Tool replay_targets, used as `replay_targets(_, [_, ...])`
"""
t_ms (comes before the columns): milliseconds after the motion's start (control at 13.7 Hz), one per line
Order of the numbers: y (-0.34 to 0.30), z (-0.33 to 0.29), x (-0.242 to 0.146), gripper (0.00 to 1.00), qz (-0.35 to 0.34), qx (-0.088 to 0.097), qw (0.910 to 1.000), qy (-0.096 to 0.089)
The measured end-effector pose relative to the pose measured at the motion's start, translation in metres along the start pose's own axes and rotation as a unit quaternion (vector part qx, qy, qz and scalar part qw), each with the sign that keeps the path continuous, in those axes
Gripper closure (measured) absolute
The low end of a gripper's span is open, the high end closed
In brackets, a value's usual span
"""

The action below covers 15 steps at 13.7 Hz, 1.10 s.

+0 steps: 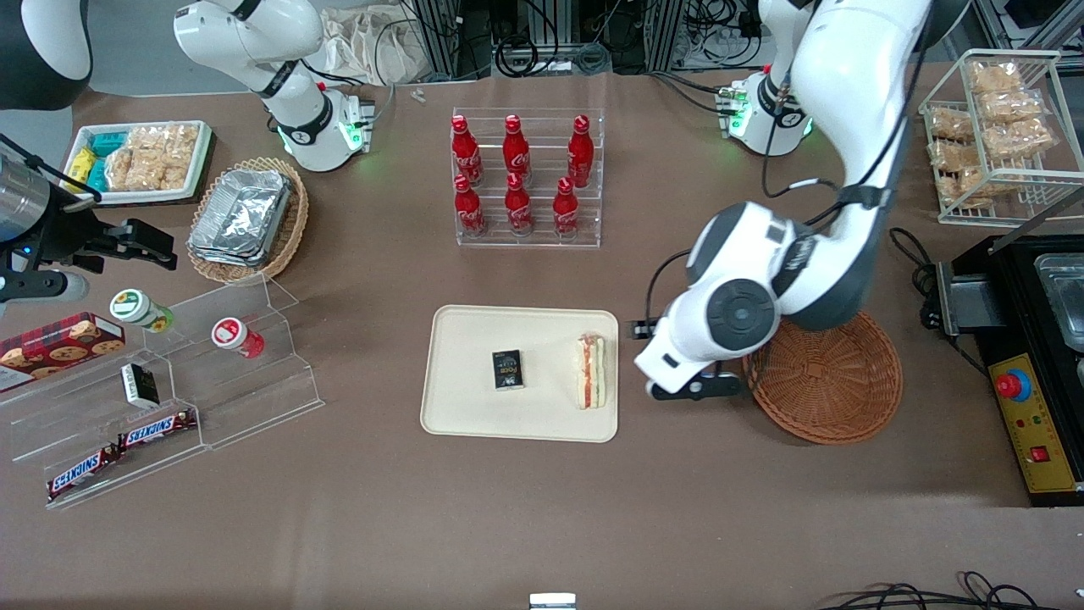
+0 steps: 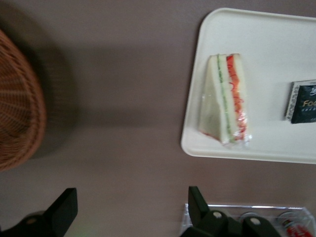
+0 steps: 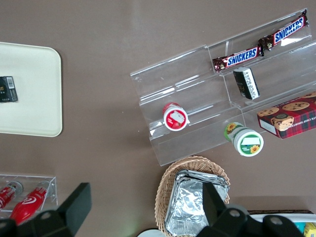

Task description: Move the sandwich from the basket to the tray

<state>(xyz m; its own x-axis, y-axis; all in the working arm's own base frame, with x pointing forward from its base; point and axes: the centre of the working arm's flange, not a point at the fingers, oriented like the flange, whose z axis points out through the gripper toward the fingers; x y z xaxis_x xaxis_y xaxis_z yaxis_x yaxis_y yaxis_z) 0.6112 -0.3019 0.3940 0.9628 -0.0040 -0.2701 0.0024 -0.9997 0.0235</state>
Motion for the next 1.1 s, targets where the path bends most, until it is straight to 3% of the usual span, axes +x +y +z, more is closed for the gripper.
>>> replay_targets(512, [-0.161, -0.089, -0.016, 0.0, 0.116, -0.014, 0.993, 0.014])
replay_targets(659, [-0.192, -0.105, -0.02, 0.0, 0.111, -0.014, 0.9934, 0.028])
replay_targets(878, [-0.234, -0.126, -0.025, 0.0, 0.082, 0.006, 0.9955, 0.048])
replay_targets(1098, [-0.28, -0.143, -0.032, 0.0, 0.051, 0.012, 0.9967, 0.063])
